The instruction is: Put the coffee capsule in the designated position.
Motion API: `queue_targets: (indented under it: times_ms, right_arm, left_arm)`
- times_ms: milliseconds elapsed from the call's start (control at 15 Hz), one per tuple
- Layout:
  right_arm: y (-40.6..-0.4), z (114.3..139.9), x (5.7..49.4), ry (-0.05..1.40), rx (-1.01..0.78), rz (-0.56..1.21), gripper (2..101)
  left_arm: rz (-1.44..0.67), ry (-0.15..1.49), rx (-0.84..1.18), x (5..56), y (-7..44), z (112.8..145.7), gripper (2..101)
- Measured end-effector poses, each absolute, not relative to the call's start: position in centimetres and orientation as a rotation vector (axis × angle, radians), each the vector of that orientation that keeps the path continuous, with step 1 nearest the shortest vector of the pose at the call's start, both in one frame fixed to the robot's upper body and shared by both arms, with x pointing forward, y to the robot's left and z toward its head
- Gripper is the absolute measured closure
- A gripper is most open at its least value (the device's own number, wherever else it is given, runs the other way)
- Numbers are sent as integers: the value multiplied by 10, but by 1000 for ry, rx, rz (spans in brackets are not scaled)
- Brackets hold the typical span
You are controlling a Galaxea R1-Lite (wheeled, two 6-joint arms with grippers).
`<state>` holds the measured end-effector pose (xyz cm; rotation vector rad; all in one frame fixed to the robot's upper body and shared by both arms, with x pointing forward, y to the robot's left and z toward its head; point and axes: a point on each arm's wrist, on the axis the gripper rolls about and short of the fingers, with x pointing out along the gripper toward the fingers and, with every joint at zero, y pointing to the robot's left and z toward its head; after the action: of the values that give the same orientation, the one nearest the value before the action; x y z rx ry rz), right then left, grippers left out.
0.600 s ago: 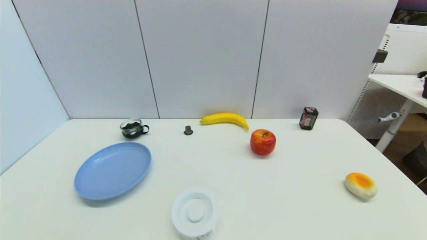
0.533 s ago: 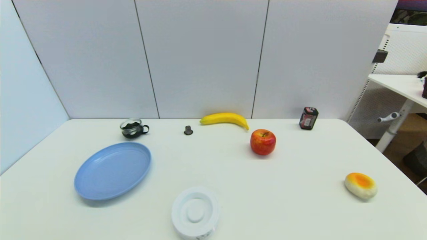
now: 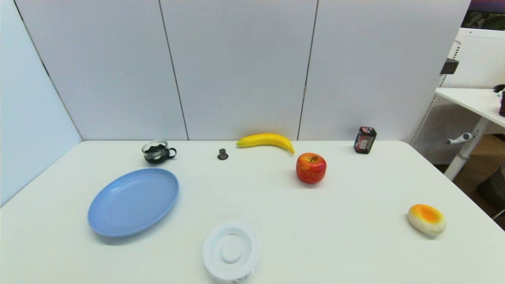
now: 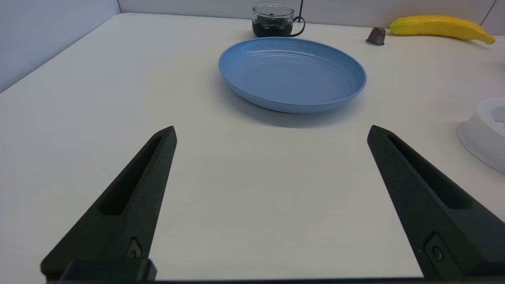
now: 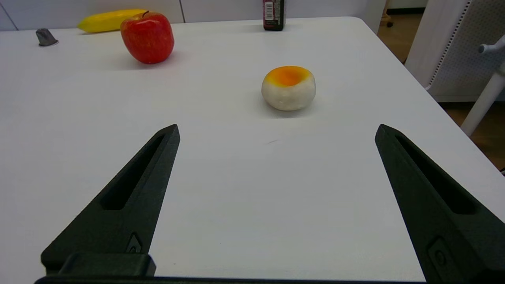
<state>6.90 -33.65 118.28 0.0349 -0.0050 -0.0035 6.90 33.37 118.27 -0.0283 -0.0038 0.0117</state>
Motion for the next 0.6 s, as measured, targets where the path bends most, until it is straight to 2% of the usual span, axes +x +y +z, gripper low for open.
queue_targets:
  times_ms: [600]
  right_arm:
    - [-337, 1183, 69, -5, 35, -4, 43]
  left_arm:
    - [13, -2, -36, 69, 334, 1183, 53]
